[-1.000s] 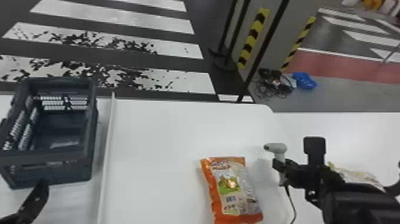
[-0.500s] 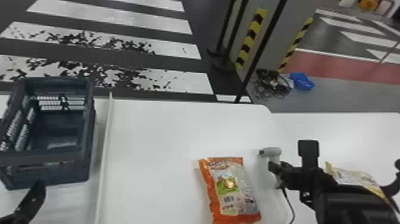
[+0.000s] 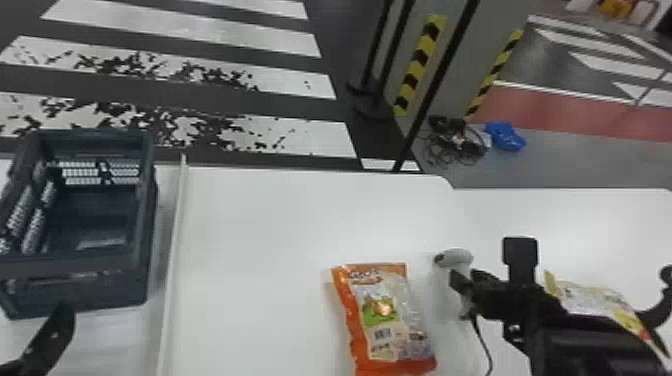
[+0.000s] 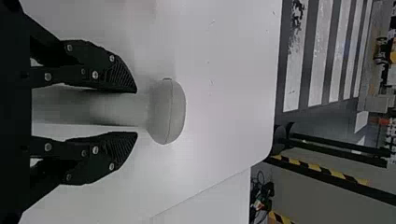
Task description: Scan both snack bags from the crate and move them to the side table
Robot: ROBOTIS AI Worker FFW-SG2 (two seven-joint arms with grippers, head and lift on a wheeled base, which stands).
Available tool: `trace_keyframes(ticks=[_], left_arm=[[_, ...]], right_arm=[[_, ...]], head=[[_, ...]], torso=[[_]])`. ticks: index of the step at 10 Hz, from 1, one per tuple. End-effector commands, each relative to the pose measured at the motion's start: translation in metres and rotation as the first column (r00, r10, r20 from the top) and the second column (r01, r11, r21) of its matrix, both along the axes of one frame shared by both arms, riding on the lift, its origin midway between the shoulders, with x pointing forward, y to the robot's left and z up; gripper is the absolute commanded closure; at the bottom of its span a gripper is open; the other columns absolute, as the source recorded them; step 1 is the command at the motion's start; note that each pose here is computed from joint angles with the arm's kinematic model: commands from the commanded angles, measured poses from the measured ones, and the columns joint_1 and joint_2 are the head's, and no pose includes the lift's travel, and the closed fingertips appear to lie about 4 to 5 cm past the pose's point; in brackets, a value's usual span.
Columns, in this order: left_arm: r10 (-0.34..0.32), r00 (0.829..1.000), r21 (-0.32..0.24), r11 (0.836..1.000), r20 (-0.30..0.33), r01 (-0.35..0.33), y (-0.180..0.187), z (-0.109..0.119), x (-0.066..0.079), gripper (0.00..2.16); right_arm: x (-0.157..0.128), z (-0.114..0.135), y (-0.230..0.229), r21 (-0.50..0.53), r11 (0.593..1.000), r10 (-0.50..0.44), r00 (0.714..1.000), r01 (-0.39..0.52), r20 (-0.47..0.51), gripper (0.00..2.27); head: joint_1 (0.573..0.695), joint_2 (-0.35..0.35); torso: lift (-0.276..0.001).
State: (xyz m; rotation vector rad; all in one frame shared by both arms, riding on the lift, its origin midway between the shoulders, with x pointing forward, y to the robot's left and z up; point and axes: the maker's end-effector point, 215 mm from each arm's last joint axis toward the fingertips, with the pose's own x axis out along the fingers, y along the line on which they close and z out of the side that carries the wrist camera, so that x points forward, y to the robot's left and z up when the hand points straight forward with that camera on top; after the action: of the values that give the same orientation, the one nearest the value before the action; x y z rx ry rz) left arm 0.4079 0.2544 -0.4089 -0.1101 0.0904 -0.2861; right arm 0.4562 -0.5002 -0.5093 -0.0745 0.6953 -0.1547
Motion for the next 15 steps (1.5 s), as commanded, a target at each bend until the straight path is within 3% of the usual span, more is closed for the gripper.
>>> trace_keyframes(ticks=[1, 2, 5, 8, 10, 12, 15], left_arm=[[-0.001, 1.000, 0.001, 1.000, 0.001, 0.001, -0.001, 0.000, -0.001, 0.04], [-0.002, 1.000, 0.002, 1.000, 0.001, 0.002, 0.000, 0.001, -0.001, 0.04], [-0.002, 1.000, 0.000, 1.000, 0.000, 0.002, -0.001, 0.000, 0.000, 0.04], [-0.006, 1.000, 0.003, 1.000, 0.003, 0.006, -0.001, 0.001, 0.001, 0.04], [-0.006, 1.000, 0.005, 1.000, 0.005, 0.006, -0.001, 0.003, 0.001, 0.04], [-0.006, 1.000, 0.003, 1.000, 0.000, 0.006, -0.001, 0.000, 0.000, 0.04], [-0.004, 1.000, 0.004, 1.000, -0.002, 0.004, 0.000, -0.001, -0.001, 0.04]], right_arm=[[0.001, 0.007, 0.000, -0.005, 1.000, -0.002, 1.000, 0.002, 0.014, 0.25], [0.000, 0.017, -0.001, -0.011, 1.000, -0.002, 1.000, 0.003, 0.030, 0.11], [-0.031, 0.038, 0.010, 0.004, 1.000, -0.010, 1.000, 0.010, 0.007, 0.11], [-0.068, 0.055, 0.047, 0.160, 0.987, 0.017, 1.000, -0.013, -0.023, 0.11], [-0.099, 0.056, 0.088, 0.306, 0.952, 0.061, 0.995, -0.034, -0.080, 0.12], [-0.130, 0.059, 0.125, 0.500, 0.866, 0.110, 0.985, -0.028, -0.135, 0.12], [-0.144, 0.063, 0.151, 0.618, 0.785, 0.159, 0.978, -0.040, -0.139, 0.13]], head=[[0.695, -0.310], [0.695, -0.311], [0.695, -0.316], [0.695, -0.297], [0.695, -0.273], [0.695, -0.226], [0.695, -0.170]], torso=[[-0.099], [-0.099], [-0.099], [-0.099], [-0.099], [-0.099], [-0.099]])
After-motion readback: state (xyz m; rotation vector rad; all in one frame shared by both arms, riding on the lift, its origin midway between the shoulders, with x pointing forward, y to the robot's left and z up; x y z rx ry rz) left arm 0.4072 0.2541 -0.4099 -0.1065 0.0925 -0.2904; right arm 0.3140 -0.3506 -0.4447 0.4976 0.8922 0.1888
